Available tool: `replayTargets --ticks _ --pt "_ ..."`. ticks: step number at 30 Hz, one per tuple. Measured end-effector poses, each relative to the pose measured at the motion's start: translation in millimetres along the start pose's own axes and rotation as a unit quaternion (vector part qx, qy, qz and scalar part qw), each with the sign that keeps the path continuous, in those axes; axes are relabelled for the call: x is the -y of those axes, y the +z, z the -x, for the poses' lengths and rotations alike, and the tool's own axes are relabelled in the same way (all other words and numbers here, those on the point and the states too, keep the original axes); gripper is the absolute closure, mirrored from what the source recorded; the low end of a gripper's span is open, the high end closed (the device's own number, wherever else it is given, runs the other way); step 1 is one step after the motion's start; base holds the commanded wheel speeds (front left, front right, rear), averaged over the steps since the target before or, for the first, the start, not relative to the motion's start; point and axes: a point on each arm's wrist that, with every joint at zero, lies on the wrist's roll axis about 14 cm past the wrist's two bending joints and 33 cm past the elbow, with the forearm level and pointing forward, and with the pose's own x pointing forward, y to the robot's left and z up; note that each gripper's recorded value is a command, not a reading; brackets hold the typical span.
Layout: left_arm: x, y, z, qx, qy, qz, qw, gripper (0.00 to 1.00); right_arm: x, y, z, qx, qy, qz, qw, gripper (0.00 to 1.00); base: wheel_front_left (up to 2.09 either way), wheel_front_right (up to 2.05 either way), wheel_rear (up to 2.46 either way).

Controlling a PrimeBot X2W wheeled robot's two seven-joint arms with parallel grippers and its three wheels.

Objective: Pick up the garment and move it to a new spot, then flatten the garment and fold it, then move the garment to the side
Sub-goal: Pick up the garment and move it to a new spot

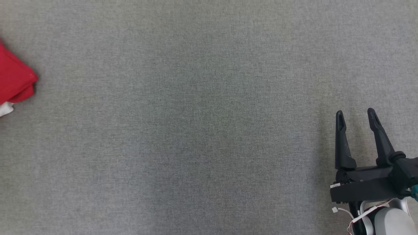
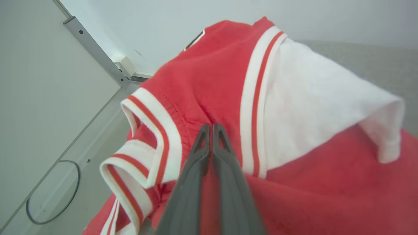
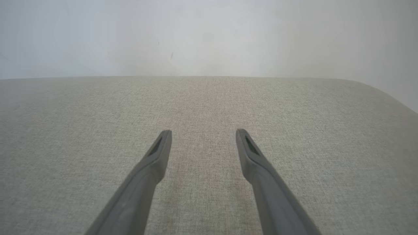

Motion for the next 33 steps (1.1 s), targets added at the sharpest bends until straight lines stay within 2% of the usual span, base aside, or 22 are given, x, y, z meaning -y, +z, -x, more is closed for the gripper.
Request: replayTargets --ticks 7,13,22,27,33 --pt "2.2 70.7 7.3 0.111 -0.015 -0.003 0.994 1.00 -7.4 7.3 2.0 0.011 0.009 -0.007 1.000 0.00 0.00 0.00 0.00" --pt "14.9 157.2 29.9 0.225 -0.042 -0.025 0.973 1.00 -13.2 16.2 7.8 0.024 0.016 -0.015 0.999 0.00 0.00 0.00 0.00" --pt "53.1 284.4 100.1 0.382 -0.094 -0.060 0.917 1.00 -15.9 28.1 24.5 0.046 0.016 -0.045 0.998 0.00 0.00 0.00 0.00" --pt "104.9 335.7 152.2 0.449 -0.156 -0.071 0.877 1.00 -10.5 31.7 35.6 0.055 0.006 -0.060 0.997 0.00 0.00 0.00 0.00" --pt "185.3 357.5 204.5 0.482 -0.252 -0.075 0.835 1.00 2.0 30.9 49.9 0.059 -0.016 -0.074 0.995 0.00 0.00 0.00 0.00"
